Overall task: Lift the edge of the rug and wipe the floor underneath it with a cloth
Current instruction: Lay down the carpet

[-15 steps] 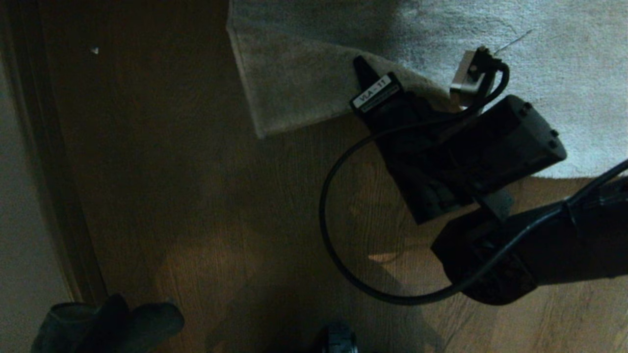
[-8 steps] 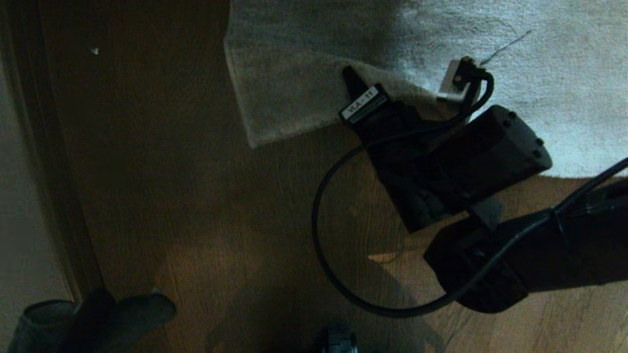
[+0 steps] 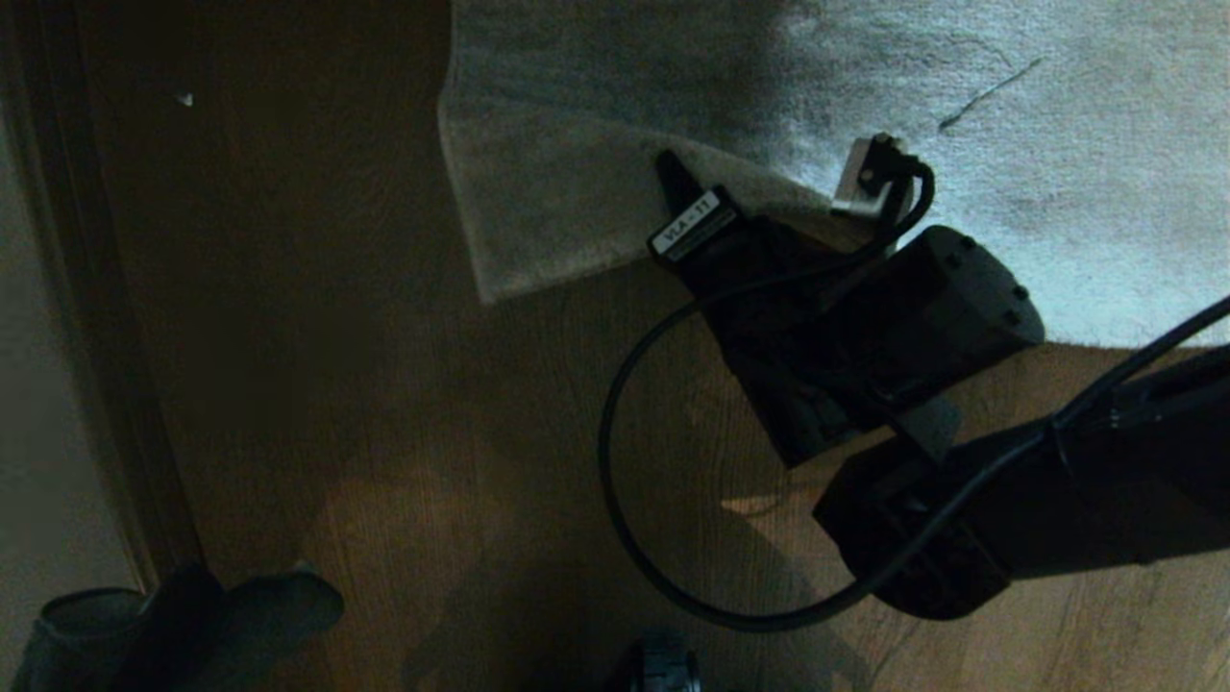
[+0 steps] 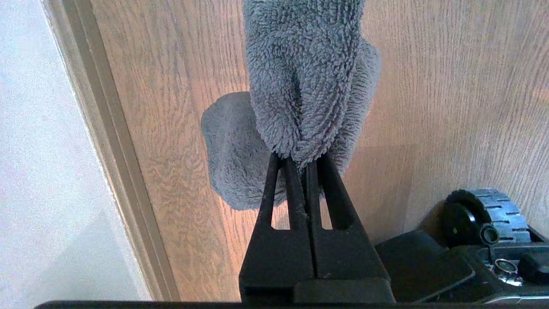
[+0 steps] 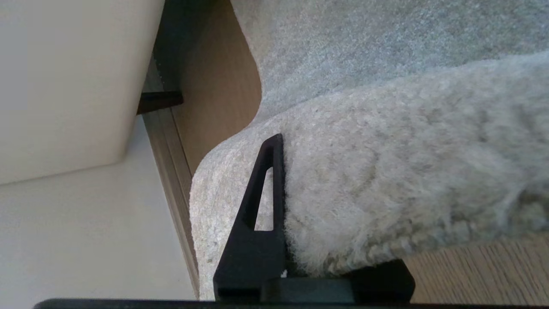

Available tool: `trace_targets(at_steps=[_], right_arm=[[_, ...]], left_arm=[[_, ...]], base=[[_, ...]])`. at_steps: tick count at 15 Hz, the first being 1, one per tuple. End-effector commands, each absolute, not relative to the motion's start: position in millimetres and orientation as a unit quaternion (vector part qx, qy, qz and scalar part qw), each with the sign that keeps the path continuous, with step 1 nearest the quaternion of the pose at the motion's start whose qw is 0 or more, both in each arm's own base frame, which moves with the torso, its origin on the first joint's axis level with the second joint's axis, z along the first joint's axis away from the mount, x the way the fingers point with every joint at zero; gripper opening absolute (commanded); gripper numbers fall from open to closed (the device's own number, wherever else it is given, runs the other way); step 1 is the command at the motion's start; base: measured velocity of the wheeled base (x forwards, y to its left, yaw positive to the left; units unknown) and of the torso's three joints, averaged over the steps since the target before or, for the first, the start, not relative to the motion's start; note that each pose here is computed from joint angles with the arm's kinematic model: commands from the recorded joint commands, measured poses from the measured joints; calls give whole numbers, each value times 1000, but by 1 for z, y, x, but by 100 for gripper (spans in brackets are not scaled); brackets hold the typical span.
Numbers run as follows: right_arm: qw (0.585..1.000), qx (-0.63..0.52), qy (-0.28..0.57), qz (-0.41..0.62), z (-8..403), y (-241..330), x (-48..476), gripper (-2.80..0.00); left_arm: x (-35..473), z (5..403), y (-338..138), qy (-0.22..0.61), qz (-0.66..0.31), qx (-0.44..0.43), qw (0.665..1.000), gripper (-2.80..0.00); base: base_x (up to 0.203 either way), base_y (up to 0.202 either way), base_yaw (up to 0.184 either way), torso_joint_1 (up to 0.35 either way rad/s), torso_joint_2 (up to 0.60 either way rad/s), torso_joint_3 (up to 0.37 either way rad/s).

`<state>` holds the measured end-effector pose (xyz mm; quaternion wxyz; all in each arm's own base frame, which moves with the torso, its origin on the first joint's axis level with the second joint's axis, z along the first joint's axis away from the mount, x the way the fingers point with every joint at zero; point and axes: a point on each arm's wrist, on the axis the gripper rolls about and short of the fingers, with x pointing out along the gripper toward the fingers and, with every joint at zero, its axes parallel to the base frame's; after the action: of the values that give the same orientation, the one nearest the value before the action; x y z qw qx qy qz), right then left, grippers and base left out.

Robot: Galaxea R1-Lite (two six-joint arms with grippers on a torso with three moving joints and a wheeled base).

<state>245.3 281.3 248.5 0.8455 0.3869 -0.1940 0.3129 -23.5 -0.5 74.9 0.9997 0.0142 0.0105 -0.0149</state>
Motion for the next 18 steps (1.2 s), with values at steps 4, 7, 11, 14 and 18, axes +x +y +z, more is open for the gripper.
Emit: trace_targets(at_steps=[4,7,11,14,18], right_arm=[[836,395,-213,315,252,280,243,-280],[835,387,-239,311,266,277,241,-280],[828,391,-265,303,286,264,232,-280],[839,390,-264,273,283,263,235,-280],[840,395,-265,262,283,264,236,-280]], left_arm=[[-24,75,-1,11,-15,14,1000,-280],[-24,75,-1,11,-15,14,1000,-280],[-24,75,-1,11,-15,14,1000,-280],[-24,75,-1,11,-15,14,1000,-280],[-24,75,-1,11,-15,14,1000,-280]], base=[[0,0,0,0,0,0],[0,0,0,0,0,0],[0,0,0,0,0,0],[0,0,0,0,0,0],[0,0,0,0,0,0]])
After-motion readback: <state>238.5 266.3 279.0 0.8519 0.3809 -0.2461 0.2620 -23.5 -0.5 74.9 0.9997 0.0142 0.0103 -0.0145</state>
